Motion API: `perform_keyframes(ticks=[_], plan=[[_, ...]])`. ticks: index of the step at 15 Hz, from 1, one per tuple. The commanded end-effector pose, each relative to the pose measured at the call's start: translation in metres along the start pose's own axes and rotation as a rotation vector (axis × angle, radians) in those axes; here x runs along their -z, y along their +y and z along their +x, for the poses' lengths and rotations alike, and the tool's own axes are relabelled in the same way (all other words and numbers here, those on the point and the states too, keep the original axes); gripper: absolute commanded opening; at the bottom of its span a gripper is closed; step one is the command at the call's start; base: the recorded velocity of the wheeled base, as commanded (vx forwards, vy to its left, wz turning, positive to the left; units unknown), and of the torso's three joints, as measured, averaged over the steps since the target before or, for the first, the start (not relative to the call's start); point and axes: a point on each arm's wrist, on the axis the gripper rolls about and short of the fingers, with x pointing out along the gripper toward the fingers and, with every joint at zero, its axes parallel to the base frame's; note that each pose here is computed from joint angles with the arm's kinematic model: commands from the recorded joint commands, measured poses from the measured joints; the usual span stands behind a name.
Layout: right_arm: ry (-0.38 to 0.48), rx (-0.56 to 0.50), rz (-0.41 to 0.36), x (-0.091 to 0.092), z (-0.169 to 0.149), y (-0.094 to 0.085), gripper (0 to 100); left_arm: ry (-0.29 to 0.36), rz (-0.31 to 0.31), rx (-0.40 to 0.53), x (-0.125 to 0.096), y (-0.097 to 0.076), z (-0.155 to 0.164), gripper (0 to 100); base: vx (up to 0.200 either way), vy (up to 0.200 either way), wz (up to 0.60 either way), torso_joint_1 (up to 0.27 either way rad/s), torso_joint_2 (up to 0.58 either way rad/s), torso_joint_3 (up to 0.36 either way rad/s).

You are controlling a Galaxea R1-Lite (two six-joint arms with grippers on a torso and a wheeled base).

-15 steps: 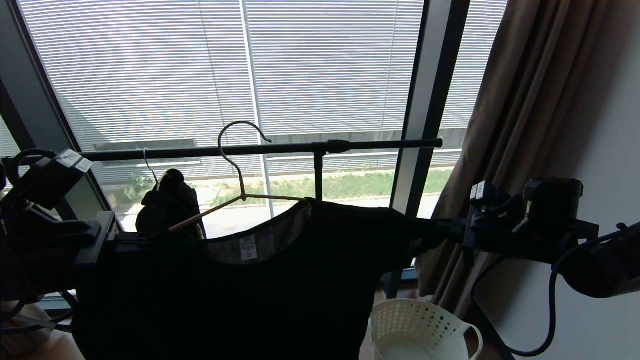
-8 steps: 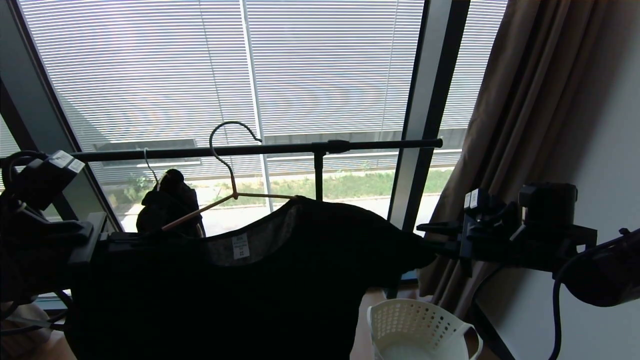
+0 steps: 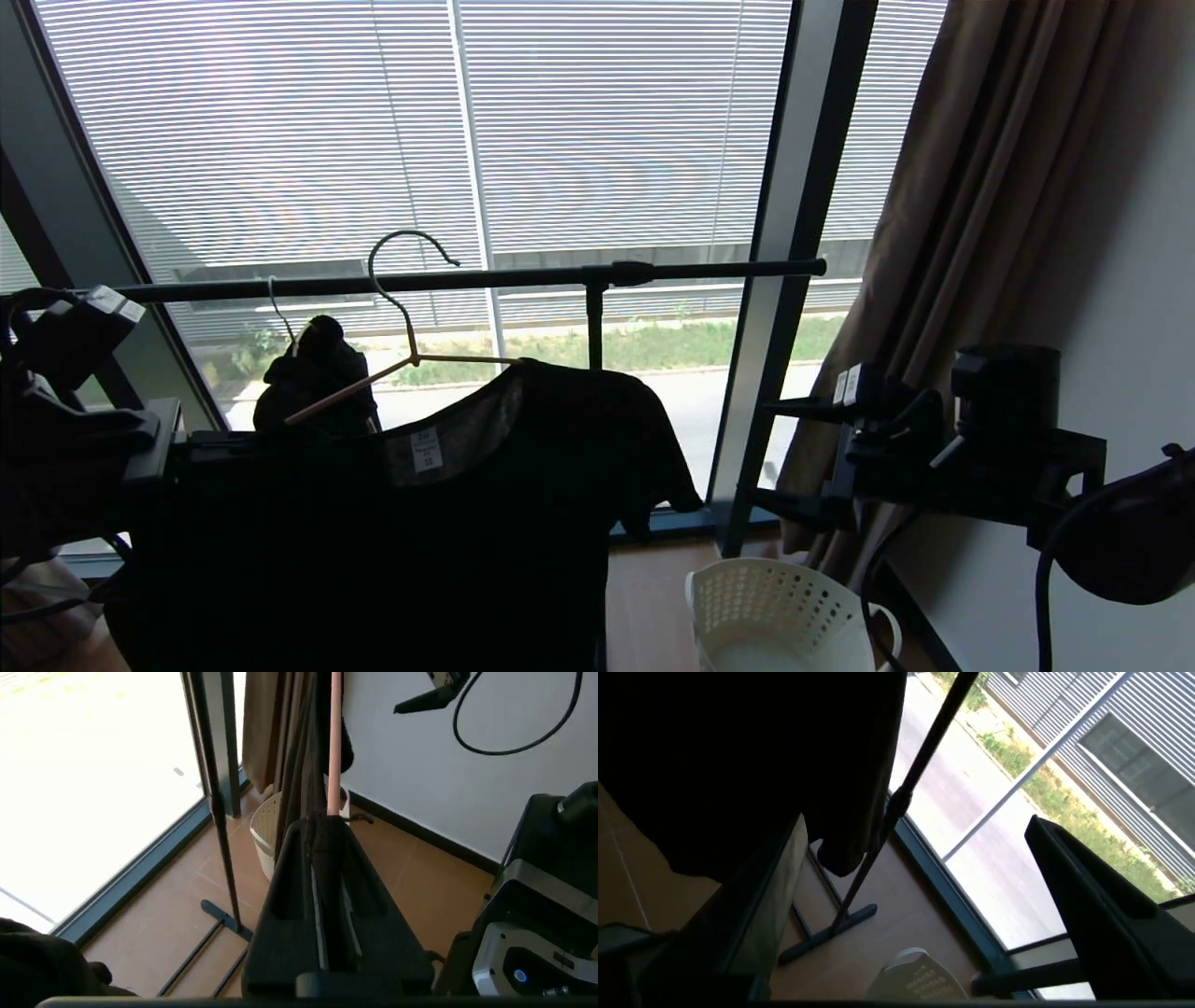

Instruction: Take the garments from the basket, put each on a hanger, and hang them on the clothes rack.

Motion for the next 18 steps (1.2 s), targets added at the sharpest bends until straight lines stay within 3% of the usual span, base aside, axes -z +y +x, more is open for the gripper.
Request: perform_keyframes(ticks=[1, 7, 10, 12, 18], plan=[[-0.023, -0.018, -0.022, -0.01, 0.001, 0.009, 100, 0.011, -0.018, -0.003, 0.003, 0.006, 0.003, 0, 0.0, 0.0, 0.0, 0.0, 0.0, 0.0], [-0.05, 0.024, 0.027, -0.035, -0.001, 0.022, 100, 0.007, -0.022, -0.04, 0.006, 0.022, 0.007, 0, 0.0, 0.0, 0.0, 0.0, 0.0, 0.0], [-0.084, 0.069, 0.061, -0.053, -0.007, 0.029, 100, 0.042, -0.024, -0.157, 0.008, 0.022, 0.004, 0, 0.0, 0.0, 0.0, 0.0, 0.0, 0.0], [-0.112, 0.075, 0.083, -0.061, -0.013, 0.031, 100, 0.06, -0.035, -0.18, 0.012, 0.022, 0.005, 0, 0.0, 0.0, 0.0, 0.0, 0.0, 0.0], [-0.117, 0.1, 0.079, -0.064, -0.017, 0.032, 100, 0.071, -0.042, -0.196, 0.015, 0.022, 0.005, 0, 0.0, 0.0, 0.0, 0.0, 0.0, 0.0]])
